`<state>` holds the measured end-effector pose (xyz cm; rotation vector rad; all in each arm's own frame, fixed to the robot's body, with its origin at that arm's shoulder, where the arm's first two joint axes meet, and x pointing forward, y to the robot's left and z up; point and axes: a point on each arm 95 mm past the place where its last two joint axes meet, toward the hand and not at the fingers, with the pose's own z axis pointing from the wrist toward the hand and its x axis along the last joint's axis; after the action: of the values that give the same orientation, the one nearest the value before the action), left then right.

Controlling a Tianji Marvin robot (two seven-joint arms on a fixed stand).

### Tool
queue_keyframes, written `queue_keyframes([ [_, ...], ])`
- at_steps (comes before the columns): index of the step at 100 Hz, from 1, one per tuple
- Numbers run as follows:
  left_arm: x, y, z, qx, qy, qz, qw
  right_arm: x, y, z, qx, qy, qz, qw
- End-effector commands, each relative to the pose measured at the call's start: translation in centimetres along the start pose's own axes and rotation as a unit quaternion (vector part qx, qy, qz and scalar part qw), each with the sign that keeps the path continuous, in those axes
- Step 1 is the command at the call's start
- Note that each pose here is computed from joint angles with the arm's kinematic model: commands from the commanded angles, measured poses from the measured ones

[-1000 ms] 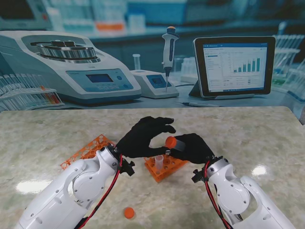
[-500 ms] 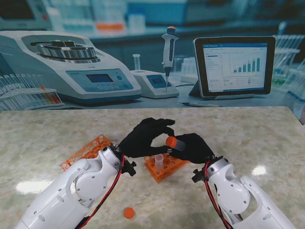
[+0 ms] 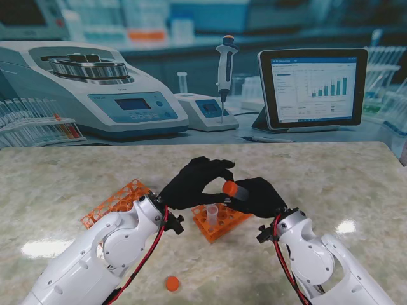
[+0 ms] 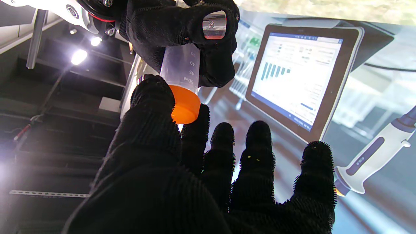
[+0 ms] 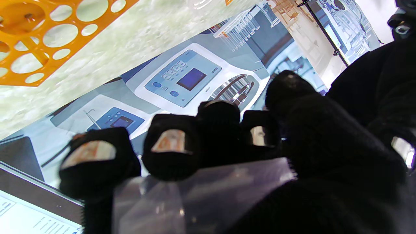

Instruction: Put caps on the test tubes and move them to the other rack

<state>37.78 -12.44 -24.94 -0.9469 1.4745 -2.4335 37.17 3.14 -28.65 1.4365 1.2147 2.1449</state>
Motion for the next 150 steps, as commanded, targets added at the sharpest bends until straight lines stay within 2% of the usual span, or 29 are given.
queue_keyframes([
  [1,0.3,0.3,0.1,0.002,0.003,0.000,1.0000,0.3,-0.4,0.0,0.003,0.002,0.004,1.0000],
  [32,0.5,0.6,0.1,0.005,0.015,0.009,0.9998,0.4,-0.3,-0.1,0.003,0.002,0.004,1.0000],
  [83,0.6,0.8,-0.1,-0.010,0.026,0.014,0.9995,0.5,-0.2,0.0,0.002,0.003,0.003,1.0000],
  [150,1.2,0.3,-1.0,-0.021,0.044,0.022,0.9986,0.5,-0.1,0.1,0.002,0.003,0.004,1.0000],
])
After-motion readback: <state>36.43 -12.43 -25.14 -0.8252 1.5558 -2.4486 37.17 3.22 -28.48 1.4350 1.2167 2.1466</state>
